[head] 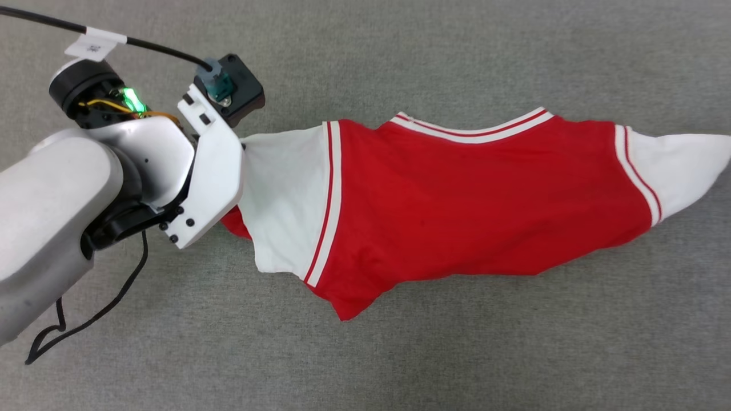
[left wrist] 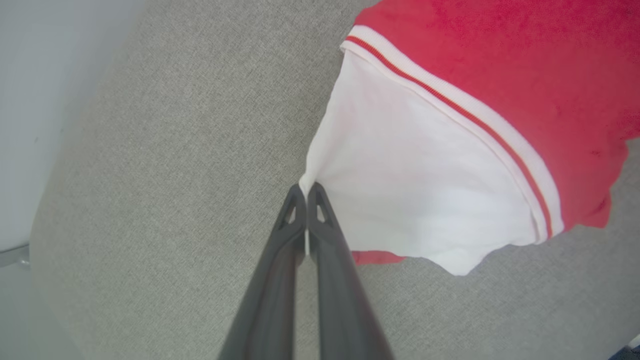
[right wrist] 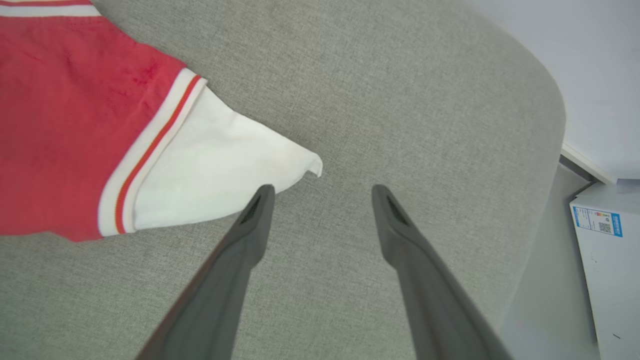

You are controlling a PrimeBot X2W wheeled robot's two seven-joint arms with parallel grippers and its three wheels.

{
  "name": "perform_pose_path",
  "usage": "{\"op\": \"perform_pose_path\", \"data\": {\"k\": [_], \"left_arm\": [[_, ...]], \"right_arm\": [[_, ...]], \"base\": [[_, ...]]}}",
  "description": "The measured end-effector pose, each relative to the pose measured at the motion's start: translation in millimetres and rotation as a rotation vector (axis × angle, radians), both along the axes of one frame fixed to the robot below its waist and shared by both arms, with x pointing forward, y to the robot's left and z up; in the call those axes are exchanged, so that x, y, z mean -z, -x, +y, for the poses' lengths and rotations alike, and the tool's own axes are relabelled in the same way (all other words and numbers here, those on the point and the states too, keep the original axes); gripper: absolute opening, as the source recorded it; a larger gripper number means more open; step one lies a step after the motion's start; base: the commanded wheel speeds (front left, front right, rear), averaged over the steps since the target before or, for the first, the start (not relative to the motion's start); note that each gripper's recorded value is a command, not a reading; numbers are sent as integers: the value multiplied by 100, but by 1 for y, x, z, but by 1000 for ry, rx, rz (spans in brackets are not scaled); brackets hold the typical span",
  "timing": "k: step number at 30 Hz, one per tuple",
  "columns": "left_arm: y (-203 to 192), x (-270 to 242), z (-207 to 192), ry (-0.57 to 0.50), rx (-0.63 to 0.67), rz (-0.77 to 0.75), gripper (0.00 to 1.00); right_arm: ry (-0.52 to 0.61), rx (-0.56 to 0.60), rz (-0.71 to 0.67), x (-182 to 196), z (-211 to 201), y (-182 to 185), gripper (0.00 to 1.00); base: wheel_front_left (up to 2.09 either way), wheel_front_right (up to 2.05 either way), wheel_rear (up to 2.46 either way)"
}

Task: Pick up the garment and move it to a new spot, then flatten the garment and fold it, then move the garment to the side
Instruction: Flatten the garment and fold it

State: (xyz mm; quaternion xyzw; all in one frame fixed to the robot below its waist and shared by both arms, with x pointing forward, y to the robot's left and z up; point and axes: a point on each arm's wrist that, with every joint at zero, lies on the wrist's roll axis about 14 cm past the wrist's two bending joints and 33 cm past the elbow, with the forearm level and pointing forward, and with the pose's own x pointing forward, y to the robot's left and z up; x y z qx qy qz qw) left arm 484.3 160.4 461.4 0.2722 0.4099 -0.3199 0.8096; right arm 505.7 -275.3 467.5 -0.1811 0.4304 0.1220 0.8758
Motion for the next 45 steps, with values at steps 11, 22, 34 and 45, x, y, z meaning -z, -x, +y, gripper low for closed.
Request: {"op": "perform_pose_path", "data": {"k": [11, 22, 34, 45], "left_arm": [[-16, 33, 5, 8, -9, 27, 0], [-20, 40, 10, 8, -16, 29, 0], [-23, -8, 2, 81, -9, -125, 0], [-29, -139, -6, 160, 36, -522, 0]], "right_arm": [[36, 1, 274, 77, 12, -14, 100], [9, -25, 344, 101, 20, -1, 0], [-88, -64, -14, 25, 36, -28, 0], [-103, -164, -459, -120, 42, -25, 0]], "base": [[0, 0, 0], [0, 0, 0], [0, 0, 0], [0, 0, 0]]}}
